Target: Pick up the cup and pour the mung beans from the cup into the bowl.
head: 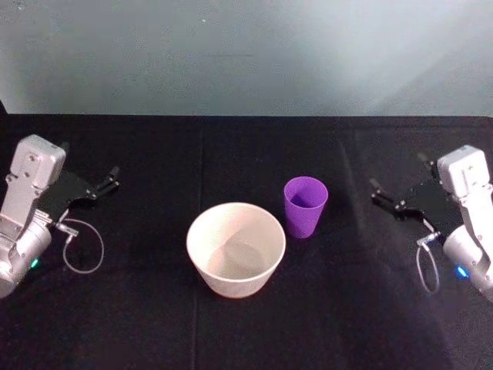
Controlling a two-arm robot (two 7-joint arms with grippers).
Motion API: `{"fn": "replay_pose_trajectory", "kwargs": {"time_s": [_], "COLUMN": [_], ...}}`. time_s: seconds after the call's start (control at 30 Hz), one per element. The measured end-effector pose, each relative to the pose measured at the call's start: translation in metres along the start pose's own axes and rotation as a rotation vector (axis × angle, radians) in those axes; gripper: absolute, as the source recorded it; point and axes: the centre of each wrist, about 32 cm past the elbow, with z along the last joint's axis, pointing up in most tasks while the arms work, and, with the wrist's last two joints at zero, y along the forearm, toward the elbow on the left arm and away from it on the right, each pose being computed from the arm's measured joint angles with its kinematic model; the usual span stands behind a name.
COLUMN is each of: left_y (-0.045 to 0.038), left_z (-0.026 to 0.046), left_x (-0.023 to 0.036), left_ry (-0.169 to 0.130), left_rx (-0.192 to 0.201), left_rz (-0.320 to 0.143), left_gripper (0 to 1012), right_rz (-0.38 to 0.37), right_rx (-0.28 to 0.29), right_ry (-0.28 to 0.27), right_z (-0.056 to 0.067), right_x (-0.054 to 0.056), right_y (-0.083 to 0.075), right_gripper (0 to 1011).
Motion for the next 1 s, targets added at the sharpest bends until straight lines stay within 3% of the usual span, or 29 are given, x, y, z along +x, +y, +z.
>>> {"fn": "replay_pose_trajectory", "kwargs": {"time_s": [0.47, 1.0], "left_y": [0.0, 0.0], "left_z": [0.0, 0.0], "left_x": [0.0, 0.0], "left_ry": [0.0, 0.0], "left_rx": [0.0, 0.0], "left_rz": [0.0, 0.0], "left_gripper": [1000, 1000], "right_rz": [0.103, 0.257], "right_rx": [-0.011, 0.011], "right_ry": [0.031, 0.151], "right_z": [0.004, 0.01], "right_x": [-0.017, -0.043], "right_y": [-0.026, -0.026], "right_gripper": [1003, 1003]}}
